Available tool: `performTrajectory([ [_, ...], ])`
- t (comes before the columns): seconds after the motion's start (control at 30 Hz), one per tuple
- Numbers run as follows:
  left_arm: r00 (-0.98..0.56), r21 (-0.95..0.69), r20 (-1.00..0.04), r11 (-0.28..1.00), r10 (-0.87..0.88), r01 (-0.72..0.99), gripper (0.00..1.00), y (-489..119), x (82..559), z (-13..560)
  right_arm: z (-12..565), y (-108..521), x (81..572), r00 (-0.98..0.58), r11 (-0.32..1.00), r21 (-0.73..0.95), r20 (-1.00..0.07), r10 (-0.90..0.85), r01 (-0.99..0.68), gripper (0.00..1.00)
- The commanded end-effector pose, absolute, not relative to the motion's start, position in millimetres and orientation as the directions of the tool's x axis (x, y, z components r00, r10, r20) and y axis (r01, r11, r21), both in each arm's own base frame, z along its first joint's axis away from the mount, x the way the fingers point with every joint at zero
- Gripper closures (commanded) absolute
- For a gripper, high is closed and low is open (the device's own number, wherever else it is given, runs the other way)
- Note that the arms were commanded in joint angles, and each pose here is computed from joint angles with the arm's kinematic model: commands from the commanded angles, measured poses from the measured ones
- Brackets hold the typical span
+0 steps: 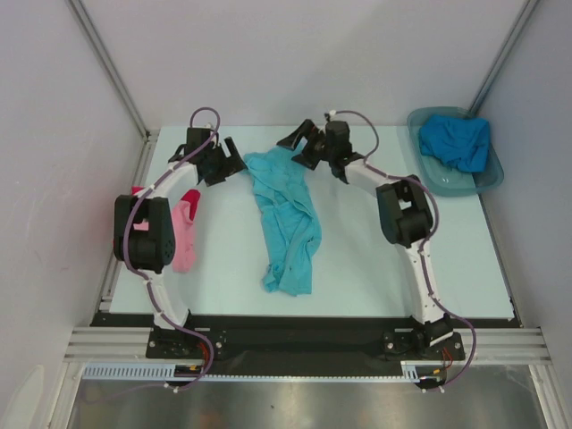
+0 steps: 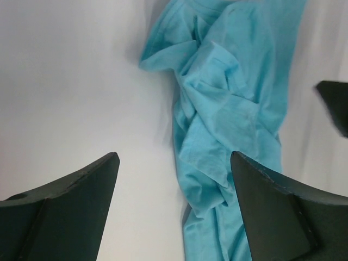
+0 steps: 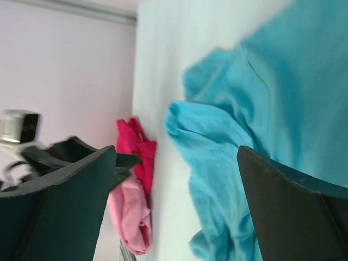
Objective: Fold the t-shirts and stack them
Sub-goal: Fold the tshirt
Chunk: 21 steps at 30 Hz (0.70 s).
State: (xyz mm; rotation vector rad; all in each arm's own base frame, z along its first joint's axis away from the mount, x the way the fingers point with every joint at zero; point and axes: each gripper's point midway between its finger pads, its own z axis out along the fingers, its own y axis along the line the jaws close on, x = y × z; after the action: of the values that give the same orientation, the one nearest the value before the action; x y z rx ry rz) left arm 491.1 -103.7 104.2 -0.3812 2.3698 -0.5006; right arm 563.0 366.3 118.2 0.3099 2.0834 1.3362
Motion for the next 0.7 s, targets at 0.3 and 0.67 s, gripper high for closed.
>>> performTrajectory([
  [0.3,-0.651,-0.539,-0.669,0.837,-0.358,0.093,0.10,-156,454,184,290,282,508,-0.612,0.388,0.839,-0.545,0.573,-0.383,0.00],
  [0.67,-0.694,-0.552,-0.661,0.811,-0.285,0.193,0.10,-217,385,164,175,245,390,-0.720,0.400,0.900,-0.393,0.572,-0.174,0.00],
])
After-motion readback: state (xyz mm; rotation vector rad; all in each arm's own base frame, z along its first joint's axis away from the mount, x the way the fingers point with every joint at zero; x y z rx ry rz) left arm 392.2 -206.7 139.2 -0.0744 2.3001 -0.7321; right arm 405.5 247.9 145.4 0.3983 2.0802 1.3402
